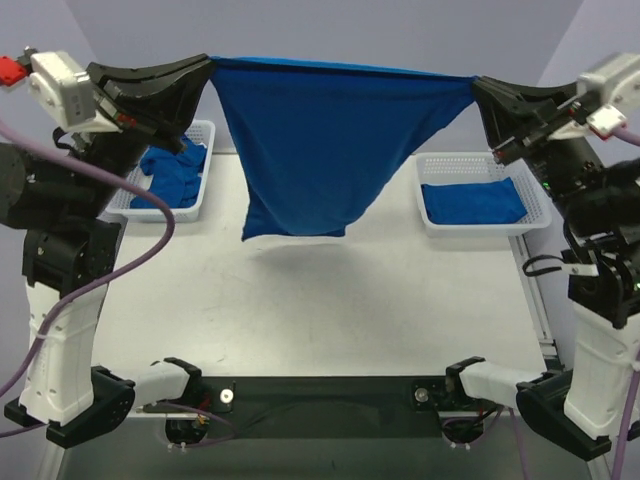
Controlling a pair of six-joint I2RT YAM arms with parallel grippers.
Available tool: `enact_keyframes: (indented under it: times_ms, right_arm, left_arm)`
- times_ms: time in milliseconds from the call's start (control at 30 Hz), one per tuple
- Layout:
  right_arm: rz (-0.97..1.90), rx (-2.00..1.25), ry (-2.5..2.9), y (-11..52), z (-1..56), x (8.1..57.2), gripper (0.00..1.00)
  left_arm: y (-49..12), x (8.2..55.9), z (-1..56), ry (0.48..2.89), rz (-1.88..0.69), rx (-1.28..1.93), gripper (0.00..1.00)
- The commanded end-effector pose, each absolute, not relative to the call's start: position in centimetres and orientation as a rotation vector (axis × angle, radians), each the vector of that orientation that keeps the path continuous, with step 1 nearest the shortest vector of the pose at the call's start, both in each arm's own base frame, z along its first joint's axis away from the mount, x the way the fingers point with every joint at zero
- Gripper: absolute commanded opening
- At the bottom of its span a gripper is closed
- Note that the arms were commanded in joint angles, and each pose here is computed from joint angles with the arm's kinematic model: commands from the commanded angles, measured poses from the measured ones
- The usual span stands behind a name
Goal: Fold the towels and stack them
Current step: Flatten out the crumpled towel
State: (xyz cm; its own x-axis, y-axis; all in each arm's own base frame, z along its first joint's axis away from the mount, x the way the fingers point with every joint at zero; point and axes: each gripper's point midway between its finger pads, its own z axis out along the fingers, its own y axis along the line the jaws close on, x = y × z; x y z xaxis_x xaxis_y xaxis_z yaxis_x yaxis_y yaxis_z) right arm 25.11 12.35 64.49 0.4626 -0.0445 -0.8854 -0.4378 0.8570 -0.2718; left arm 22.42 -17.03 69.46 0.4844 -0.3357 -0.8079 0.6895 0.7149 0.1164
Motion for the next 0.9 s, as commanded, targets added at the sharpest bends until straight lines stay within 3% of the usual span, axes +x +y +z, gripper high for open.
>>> enact_keyframes:
  times_ms: [0, 200, 367, 567, 767, 867]
  right_arm:
    - [0.262, -0.503, 0.913, 11.4, 68.5, 20.8, 0.00]
    - [0.309, -0.504, 0.848, 11.5, 70.1, 18.7, 0.00]
    - [0.328, -0.507, 0.917, 12.6, 68.6, 21.8, 0.00]
    - [0.300, -0.469, 1.183, 14.0, 60.6, 30.8, 0.00]
    - [0.237, -0.445, 1.566, 15.4, 45.0, 44.4, 0.00]
    - [0.203, -0.443, 1.645, 16.1, 40.6, 49.4, 0.00]
  left_arm:
    - [-15.4, 17.6, 71.8, 0.737, -0.655, 0.482, 0.00]
    - [-15.4, 15.7, 72.1, 0.712, -0.700, 0.502, 0.00]
    - [-16.2, 19.8, 69.6, 0.820, -0.693, 0.454, 0.00]
    - [-18.5, 30.8, 59.0, 1.130, -0.666, 0.323, 0.00]
    - [-18.7, 44.3, 44.2, 1.450, -0.544, 0.175, 0.00]
    - [-18.2, 48.4, 42.0, 1.463, -0.512, 0.127, 0.00]
